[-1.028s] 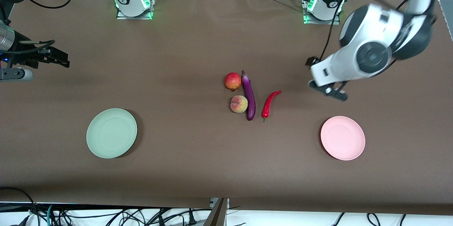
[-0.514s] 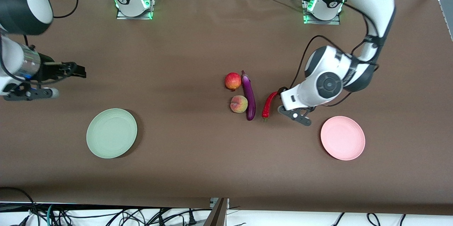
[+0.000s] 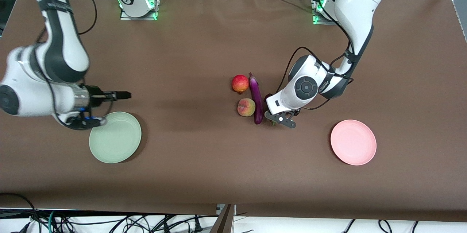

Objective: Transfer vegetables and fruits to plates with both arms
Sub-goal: 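Grasp the chili with the left gripper while the right gripper reaches the pomegranate, then lower the right gripper and grasp the pomegranate, then place the chili on the pink plate while the right gripper lifts the pomegranate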

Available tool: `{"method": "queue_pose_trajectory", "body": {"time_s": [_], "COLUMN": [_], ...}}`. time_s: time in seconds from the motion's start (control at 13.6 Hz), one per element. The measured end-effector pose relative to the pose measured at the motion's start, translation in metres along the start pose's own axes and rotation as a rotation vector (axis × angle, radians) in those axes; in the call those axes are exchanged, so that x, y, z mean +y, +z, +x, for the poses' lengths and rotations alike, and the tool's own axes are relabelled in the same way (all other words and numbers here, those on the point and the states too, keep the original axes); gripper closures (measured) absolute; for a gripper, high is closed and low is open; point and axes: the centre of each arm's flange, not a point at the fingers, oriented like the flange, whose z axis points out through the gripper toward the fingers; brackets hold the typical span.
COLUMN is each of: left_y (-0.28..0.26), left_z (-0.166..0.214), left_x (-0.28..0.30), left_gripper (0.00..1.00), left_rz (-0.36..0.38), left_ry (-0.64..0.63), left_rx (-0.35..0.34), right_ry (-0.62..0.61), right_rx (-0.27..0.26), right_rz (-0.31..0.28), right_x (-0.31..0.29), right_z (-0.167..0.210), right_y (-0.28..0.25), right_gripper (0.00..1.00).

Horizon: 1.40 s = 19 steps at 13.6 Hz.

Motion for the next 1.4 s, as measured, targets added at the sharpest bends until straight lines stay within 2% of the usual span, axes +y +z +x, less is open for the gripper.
{"method": "queue_pose_trajectory", "body": {"time_s": [0.22, 0.37, 0.44, 0.51, 0.73, 0.88, 1.25, 1.4], "left_y": [0.012, 0.017, 0.018, 0.018, 0.018, 0.015, -0.050, -0.076], "left_z": [-0.003, -0.004, -0.004, -0.004, -0.004, -0.004, 0.006, 0.003], "left_x": [0.003, 0.008, 0.010, 0.011, 0.014, 0.008, -0.059, -0.089], "left_gripper": [0.05, 0.19, 0.20, 0.29, 0.64, 0.79, 0.79, 0.79], "left_rz": [0.039, 0.045, 0.046, 0.046, 0.047, 0.055, 0.125, 0.186], "left_ry": [0.015, 0.014, 0.010, 0.008, -0.017, -0.035, -0.136, -0.158], "left_rx": [-0.010, -0.014, -0.014, -0.014, -0.014, -0.023, -0.010, -0.008], "right_ry": [0.050, 0.061, 0.074, 0.092, 0.116, 0.124, 0.139, 0.151], "right_rx": [0.026, 0.054, 0.070, 0.083, 0.111, 0.130, 0.157, 0.175], "right_rz": [-0.037, -0.053, -0.057, -0.058, -0.061, -0.059, -0.050, -0.037], "right_x": [-0.103, -0.167, -0.193, -0.215, -0.271, -0.298, -0.324, -0.331], "right_z": [-0.004, -0.016, -0.022, -0.027, -0.043, -0.051, -0.058, -0.060], "right_y": [0.044, 0.072, 0.086, 0.101, 0.150, 0.185, 0.234, 0.241], "right_gripper": [0.00, 0.00, 0.00, 0.00, 0.00, 0.00, 0.00, 0.00]}}
